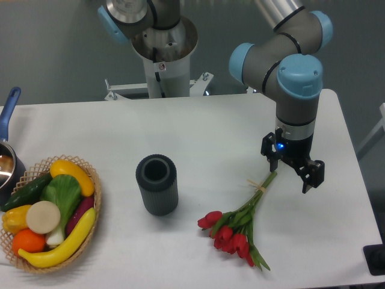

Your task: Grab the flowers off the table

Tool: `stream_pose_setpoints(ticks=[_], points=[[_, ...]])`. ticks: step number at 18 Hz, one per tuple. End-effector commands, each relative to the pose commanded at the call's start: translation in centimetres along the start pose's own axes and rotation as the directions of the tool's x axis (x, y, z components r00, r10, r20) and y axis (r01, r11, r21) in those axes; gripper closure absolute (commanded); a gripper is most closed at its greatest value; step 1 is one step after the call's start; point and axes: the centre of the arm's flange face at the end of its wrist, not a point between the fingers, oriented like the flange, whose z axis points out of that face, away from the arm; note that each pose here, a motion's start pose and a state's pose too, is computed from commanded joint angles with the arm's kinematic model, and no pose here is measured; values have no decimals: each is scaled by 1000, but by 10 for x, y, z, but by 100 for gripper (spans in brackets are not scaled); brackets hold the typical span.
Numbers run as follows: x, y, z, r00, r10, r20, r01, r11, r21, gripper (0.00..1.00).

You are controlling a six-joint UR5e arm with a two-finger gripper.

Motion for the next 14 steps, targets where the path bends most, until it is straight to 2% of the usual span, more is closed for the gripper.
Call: stream_pose_setpoints(ticks=[8,12,14], points=[[2,-3,1,1000,-13,-4,13,1000,6,0],[9,-7,12,995,-97,-28,97,995,2,0],[11,-13,15,993,-110,-33,110,994,2,0]])
